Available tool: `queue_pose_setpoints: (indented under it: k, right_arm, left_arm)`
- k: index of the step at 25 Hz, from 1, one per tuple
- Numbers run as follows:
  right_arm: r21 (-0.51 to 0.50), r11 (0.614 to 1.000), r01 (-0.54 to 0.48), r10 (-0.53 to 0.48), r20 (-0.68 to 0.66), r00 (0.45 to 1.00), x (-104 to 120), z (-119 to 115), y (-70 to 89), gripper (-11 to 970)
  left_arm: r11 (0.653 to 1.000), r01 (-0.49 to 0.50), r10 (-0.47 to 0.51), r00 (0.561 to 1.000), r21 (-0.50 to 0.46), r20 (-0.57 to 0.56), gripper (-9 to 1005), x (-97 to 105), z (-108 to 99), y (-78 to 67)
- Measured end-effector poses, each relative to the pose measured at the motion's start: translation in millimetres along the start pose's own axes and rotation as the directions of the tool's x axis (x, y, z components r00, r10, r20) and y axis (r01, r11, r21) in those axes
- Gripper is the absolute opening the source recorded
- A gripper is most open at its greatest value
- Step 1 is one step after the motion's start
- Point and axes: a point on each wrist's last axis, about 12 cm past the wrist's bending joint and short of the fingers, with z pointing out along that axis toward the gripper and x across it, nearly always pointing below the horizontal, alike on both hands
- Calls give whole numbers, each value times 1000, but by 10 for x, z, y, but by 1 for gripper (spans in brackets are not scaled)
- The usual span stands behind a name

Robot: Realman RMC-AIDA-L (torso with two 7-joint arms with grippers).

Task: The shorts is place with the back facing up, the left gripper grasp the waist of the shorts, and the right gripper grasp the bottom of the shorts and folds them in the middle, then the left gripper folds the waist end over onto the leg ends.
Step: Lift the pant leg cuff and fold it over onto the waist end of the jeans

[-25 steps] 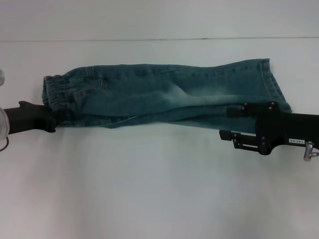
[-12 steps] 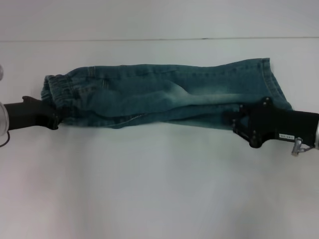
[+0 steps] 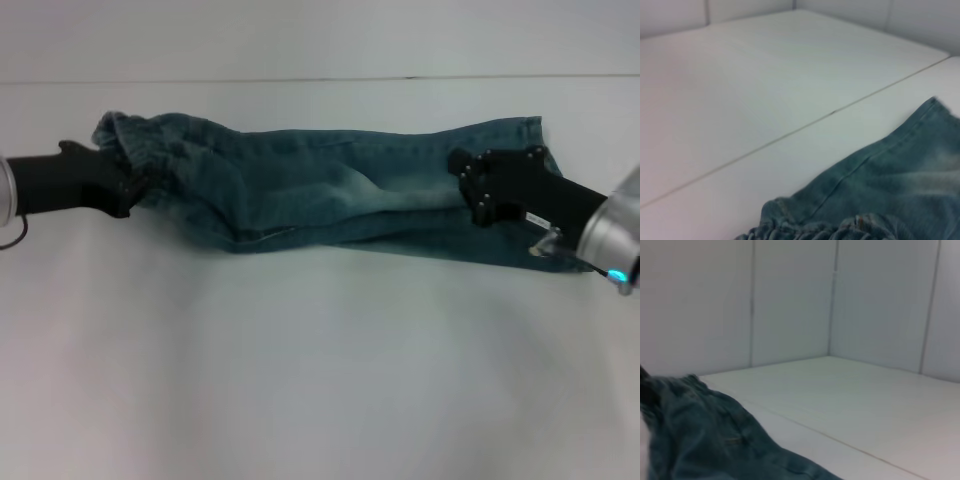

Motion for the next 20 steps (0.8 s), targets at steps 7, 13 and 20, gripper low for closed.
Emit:
queue_pose_setpoints:
  k: [7,13,20]
  right_arm:
    - [71,997,24,-23,-11,1000,14,297,160,16]
    - [67,998,0,1,-18,1000,-35,449,243,16]
    - [17,1000,-7,9,-78,997,-93,679,402,16]
  left_arm:
    - [993,-84,81,996,81,49,43,-385,-2,-78]
    - [978,-152,139,985,146,99,39,-779,-43,-139]
    - [959,-216,190,971,182,145,39,-1135,-42,-202]
